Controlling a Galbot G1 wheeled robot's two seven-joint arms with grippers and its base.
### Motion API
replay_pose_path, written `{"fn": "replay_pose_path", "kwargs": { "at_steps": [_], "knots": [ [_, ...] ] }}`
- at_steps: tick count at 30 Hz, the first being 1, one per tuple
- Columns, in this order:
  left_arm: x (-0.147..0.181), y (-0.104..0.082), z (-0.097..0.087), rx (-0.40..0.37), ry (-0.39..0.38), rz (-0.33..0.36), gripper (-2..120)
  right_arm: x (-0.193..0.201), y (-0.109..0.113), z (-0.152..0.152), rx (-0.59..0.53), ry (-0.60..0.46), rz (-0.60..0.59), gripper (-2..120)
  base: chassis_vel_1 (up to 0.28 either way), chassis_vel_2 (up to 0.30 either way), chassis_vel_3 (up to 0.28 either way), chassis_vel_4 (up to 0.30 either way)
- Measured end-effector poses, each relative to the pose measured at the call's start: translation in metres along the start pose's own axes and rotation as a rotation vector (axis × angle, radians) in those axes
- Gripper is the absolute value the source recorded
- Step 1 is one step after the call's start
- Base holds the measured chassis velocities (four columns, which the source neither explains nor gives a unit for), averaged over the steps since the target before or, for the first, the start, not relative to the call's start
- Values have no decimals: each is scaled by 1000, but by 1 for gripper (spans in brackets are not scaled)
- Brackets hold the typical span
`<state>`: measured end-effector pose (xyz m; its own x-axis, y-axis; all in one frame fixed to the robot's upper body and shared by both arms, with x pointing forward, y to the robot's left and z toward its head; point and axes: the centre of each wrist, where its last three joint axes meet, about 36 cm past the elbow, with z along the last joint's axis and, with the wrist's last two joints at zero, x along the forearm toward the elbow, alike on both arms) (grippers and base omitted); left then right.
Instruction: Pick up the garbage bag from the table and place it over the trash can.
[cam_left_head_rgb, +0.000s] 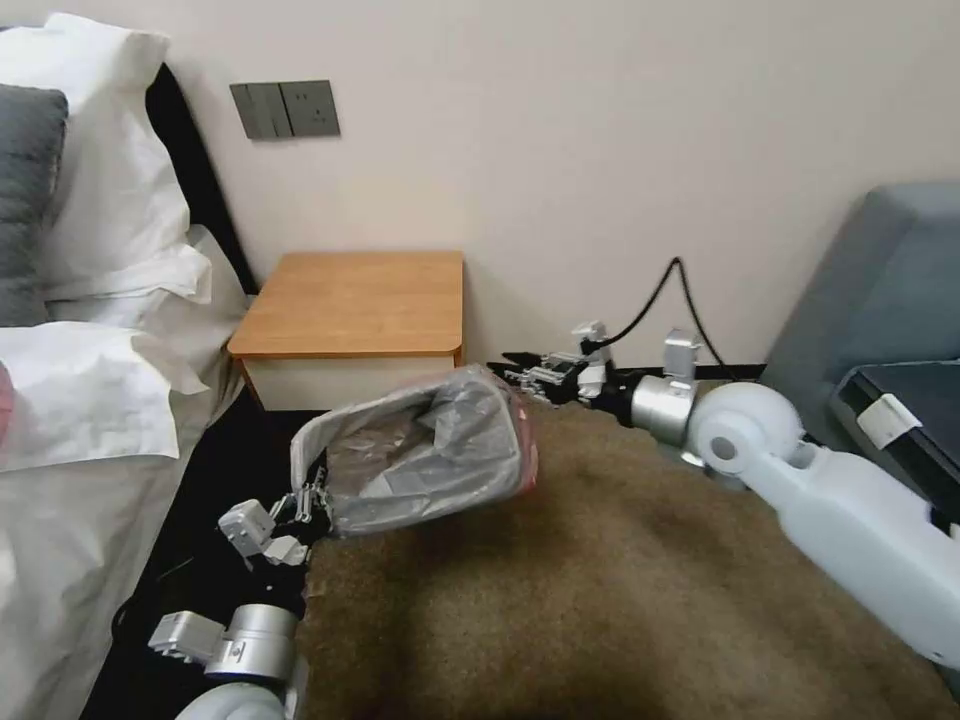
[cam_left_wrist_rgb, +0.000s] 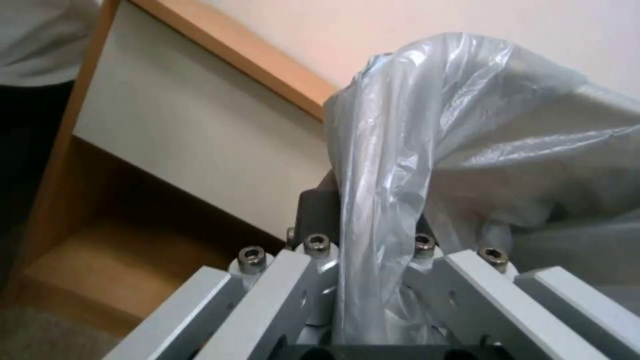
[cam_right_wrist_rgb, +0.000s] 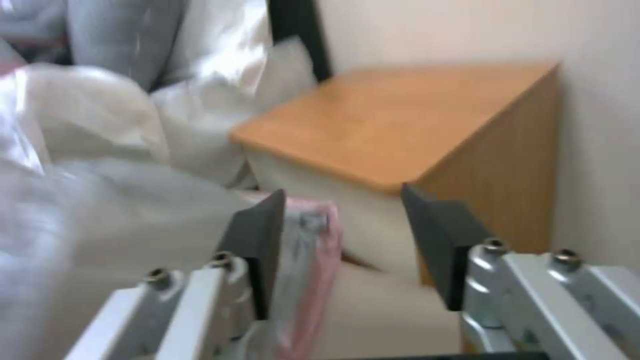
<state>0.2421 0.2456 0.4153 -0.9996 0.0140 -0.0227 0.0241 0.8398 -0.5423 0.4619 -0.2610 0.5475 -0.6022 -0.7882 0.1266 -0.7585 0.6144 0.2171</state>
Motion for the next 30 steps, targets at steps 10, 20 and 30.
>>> {"fn": "replay_pose_path", "kwargs": {
  "at_steps": [10, 20, 30],
  "knots": [
    [0, -2, 1, -189, 21, -40, 5, -8, 127, -70, 324, -118, -186, 78, 0, 0, 0, 0],
    [3, -16, -17, -295, 37, -96, 5, -78, 205, -46, 829, 111, -347, 39, 0, 0, 0, 0],
    [6, -19, -24, -369, 20, -78, 5, -121, 186, -43, 993, 316, -410, 7, 0, 0, 0, 0]
  ]
}}
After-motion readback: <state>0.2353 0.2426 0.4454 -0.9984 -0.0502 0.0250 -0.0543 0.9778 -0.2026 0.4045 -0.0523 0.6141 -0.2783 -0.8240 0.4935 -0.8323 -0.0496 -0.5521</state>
